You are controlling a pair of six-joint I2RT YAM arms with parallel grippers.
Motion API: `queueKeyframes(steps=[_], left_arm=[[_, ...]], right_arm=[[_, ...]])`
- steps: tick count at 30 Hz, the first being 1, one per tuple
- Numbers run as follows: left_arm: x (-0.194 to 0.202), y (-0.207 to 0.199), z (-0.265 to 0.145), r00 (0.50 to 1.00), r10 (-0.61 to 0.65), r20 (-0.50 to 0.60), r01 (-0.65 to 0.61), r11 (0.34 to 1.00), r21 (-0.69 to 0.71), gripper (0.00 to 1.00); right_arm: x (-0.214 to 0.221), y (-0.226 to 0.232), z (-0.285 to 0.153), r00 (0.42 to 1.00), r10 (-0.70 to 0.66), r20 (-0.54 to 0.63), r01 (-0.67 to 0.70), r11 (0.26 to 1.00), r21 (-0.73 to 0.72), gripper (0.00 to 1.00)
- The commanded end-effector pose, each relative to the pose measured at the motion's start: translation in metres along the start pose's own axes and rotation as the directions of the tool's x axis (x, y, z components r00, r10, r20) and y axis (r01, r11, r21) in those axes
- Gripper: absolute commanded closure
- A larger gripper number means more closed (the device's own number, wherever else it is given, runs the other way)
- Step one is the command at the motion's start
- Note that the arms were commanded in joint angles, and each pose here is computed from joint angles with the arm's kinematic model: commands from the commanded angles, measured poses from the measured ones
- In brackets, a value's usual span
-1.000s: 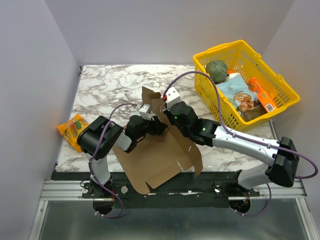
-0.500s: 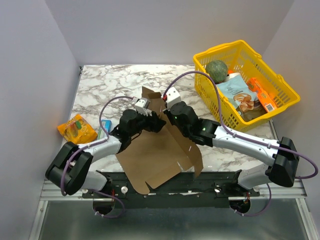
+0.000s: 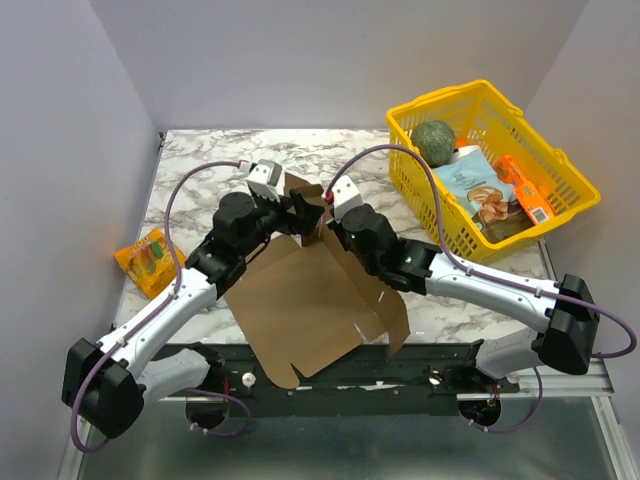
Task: Fold the paper box
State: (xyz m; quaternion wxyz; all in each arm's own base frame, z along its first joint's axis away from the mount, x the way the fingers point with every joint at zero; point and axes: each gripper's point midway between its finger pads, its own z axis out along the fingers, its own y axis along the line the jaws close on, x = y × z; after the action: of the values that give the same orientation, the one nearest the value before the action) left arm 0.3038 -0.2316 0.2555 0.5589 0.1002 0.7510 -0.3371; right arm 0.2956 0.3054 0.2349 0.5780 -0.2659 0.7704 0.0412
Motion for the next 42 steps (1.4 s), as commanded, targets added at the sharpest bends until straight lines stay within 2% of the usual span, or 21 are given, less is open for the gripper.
queueKeyframes(steps=[1,5,15,25,34,38,42], left_arm=[[-0.030,0.011,0.013,0.999,0.052,0.009,-0.051,0.996,-0.078,0.08],[-0.044,0.014,0.029,0.998,0.059,0.027,-0.057,0.994,-0.088,0.08],[-0.046,0.030,0.073,0.999,0.025,-0.020,-0.026,0.997,-0.079,0.07],[-0.020,0.032,0.086,0.994,-0.056,-0.099,0.054,0.998,-0.023,0.10],[0.001,0.024,0.087,0.982,-0.111,-0.151,0.117,0.993,0.031,0.18],[0.012,0.027,0.082,0.978,-0.130,-0.161,0.135,0.991,0.020,0.26],[0.020,0.029,0.078,0.975,-0.142,-0.168,0.147,0.989,0.016,0.29]], right_arm=[[0.055,0.002,-0.002,0.982,-0.107,-0.157,0.104,0.994,-0.026,0.99],[0.056,0.004,-0.003,0.982,-0.103,-0.158,0.100,0.995,-0.031,0.99],[0.055,0.005,-0.001,0.982,-0.106,-0.156,0.102,0.994,-0.038,0.99],[0.060,0.006,0.001,0.979,-0.120,-0.162,0.115,0.993,-0.040,0.99],[0.067,0.006,0.004,0.971,-0.165,-0.173,0.161,0.986,-0.037,0.99],[0.067,0.010,0.005,0.967,-0.188,-0.170,0.183,0.982,-0.047,0.99],[0.069,0.015,0.006,0.961,-0.216,-0.173,0.210,0.976,-0.054,0.99]])
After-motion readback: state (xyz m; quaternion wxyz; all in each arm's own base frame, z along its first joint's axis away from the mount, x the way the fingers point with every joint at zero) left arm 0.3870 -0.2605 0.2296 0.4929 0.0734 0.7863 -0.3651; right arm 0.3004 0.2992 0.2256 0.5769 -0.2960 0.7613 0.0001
